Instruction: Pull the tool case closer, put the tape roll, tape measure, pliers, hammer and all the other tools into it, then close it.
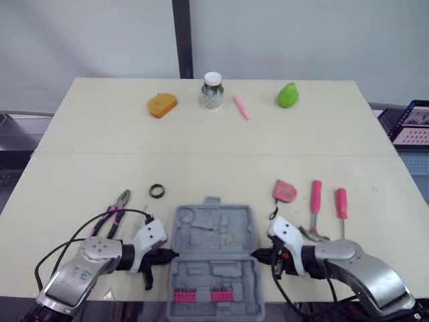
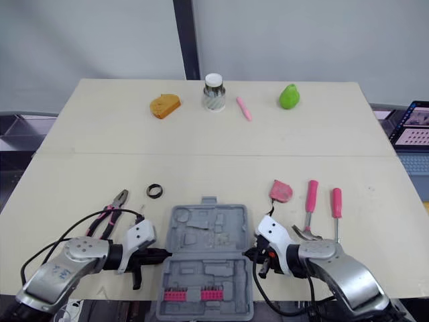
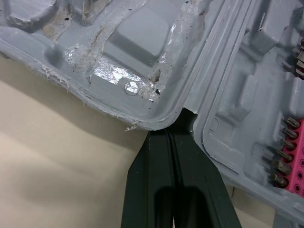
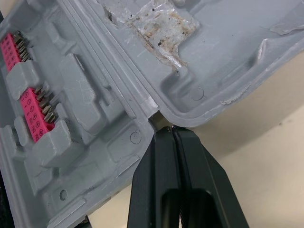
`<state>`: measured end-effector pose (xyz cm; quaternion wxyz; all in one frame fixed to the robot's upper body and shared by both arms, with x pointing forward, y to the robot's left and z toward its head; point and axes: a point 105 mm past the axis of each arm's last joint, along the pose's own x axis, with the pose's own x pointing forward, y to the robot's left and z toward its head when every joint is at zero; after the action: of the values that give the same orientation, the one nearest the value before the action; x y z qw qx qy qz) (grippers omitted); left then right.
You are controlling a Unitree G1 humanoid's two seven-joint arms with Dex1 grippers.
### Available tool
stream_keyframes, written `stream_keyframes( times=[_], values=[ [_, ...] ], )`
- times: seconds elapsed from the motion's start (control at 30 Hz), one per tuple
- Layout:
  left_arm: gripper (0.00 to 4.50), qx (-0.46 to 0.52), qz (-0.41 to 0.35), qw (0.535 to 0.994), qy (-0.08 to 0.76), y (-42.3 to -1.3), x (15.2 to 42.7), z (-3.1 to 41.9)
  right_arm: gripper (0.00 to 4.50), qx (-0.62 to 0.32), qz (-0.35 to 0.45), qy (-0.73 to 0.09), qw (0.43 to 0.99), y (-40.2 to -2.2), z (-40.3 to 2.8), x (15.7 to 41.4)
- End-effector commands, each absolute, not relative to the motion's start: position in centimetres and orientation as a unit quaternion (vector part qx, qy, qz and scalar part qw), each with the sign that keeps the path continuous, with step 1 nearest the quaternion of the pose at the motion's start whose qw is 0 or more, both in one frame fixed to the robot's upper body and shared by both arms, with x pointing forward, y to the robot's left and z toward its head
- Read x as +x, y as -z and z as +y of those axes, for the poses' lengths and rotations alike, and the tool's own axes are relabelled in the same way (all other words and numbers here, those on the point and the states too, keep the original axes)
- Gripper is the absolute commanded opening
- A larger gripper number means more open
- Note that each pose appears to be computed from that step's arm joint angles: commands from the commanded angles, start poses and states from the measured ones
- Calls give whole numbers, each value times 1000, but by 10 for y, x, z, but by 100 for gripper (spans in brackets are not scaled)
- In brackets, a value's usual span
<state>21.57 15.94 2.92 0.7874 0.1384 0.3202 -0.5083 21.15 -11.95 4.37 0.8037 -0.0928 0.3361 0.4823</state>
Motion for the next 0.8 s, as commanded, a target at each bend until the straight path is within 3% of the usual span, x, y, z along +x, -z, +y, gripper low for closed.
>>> stream_keyframes(
  times=[0.03, 0.8],
  values=[
    [4, 134, 330, 776, 521, -26, 206, 156, 7, -95, 318, -499, 801, -53, -112, 207],
    [4, 129, 340, 772, 522, -25, 201, 158, 7, -83, 323, -492, 804, -50, -112, 201]
  ],
)
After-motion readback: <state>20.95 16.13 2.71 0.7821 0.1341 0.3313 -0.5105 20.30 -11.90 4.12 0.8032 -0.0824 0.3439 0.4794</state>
